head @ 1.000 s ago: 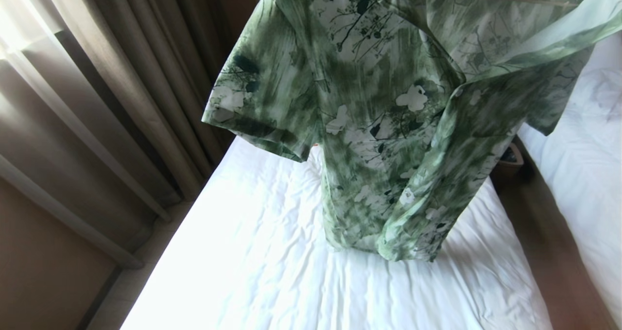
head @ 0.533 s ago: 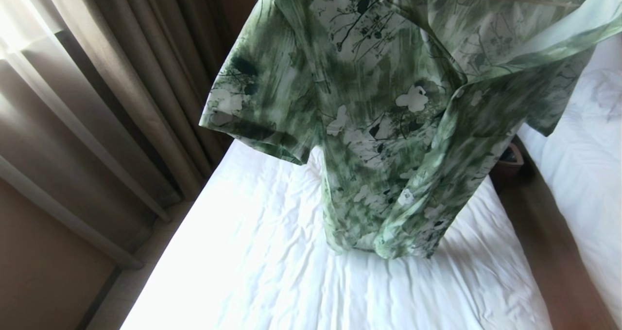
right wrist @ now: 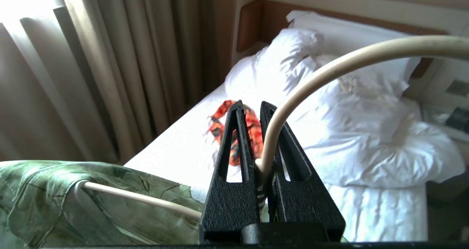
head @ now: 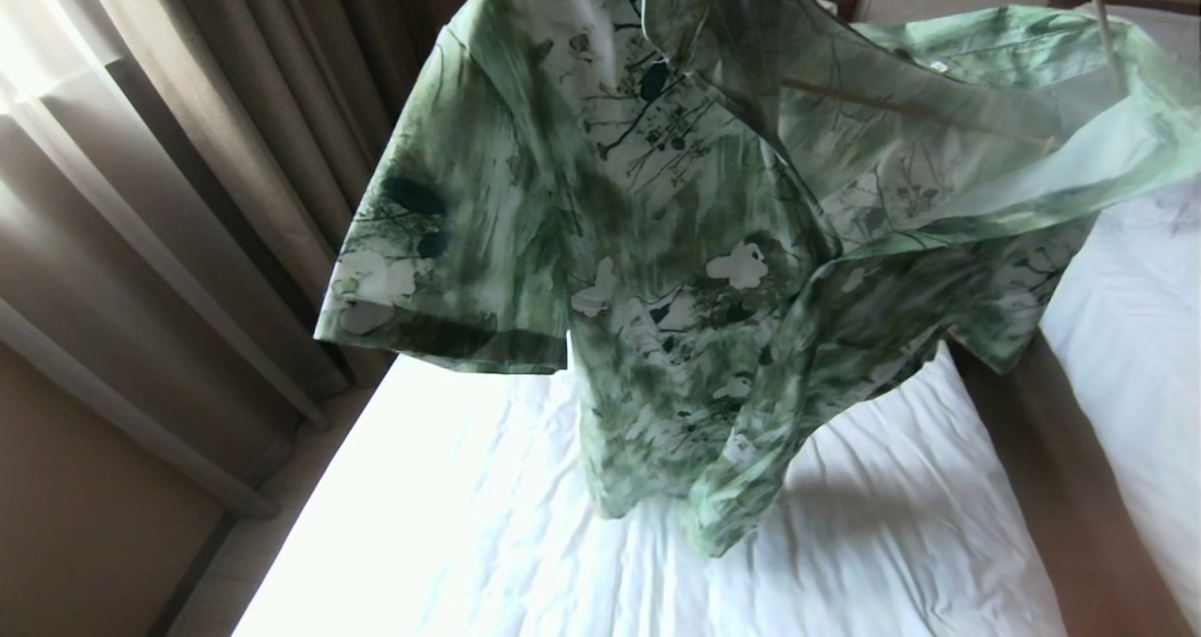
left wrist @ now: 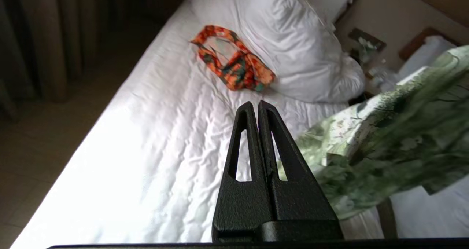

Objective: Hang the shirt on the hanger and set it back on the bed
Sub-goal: Take the clothes hanger out of the clothes

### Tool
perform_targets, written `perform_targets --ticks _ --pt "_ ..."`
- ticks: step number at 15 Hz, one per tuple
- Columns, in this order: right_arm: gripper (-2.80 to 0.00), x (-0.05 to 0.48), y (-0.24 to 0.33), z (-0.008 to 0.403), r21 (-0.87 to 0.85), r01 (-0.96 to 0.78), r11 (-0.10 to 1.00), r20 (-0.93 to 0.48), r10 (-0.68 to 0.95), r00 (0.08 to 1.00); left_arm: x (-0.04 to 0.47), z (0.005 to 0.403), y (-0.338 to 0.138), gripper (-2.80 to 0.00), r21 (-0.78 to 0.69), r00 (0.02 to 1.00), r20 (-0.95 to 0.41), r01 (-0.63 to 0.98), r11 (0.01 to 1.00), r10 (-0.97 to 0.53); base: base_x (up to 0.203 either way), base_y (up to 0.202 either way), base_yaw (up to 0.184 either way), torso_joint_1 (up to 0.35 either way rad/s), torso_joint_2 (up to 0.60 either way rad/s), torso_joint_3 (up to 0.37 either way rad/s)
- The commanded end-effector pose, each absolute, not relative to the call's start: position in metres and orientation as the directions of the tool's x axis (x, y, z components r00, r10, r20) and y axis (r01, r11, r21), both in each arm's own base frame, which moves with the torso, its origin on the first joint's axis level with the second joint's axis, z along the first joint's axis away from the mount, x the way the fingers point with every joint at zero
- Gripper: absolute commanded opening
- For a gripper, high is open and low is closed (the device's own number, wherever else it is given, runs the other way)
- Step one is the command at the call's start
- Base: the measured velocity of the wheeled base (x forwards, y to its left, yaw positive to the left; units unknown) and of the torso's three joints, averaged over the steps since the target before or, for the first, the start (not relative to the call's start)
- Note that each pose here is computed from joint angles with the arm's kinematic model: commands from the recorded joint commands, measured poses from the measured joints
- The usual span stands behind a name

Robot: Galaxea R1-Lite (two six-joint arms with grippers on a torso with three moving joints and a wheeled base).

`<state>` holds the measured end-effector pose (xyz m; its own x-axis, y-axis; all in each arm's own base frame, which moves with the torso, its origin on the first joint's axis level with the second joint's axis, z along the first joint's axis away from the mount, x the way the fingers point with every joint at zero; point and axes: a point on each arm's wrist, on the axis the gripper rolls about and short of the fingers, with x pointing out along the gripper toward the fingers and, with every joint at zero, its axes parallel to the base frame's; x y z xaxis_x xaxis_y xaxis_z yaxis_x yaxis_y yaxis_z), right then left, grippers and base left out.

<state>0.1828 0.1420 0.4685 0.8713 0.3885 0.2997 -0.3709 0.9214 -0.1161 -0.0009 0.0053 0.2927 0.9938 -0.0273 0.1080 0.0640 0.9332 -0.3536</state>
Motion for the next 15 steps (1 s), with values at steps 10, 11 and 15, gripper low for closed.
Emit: perform_targets --ticks 10,11,15 --pt "-2.8 0.253 0.2 0.402 -0.045 -0.283 0.958 0.028 0.284 0.958 0.106 0.318 -0.107 -2.8 -0.327 0.749 -0.213 0.551 0.768 -0.628 0.0 0.0 0.0 0.0 0.0 0.0" --pt "-2.8 0.261 0.204 0.394 -0.054 -0.249 0.967 0.006 0.25 0.968 0.113 0.313 -0.125 -2.8 -0.309 0.74 -0.248 0.551 0.776 -0.625 0.0 0.0 0.0 0.0 0.0 0.0" --pt "-2.8 0.272 0.203 0.386 -0.081 -0.21 0.974 -0.016 0.21 0.978 0.146 0.283 -0.199 -2.8 -0.243 0.752 -0.293 0.539 0.806 -0.591 0.0 0.0 0.0 0.0 0.0 0.0"
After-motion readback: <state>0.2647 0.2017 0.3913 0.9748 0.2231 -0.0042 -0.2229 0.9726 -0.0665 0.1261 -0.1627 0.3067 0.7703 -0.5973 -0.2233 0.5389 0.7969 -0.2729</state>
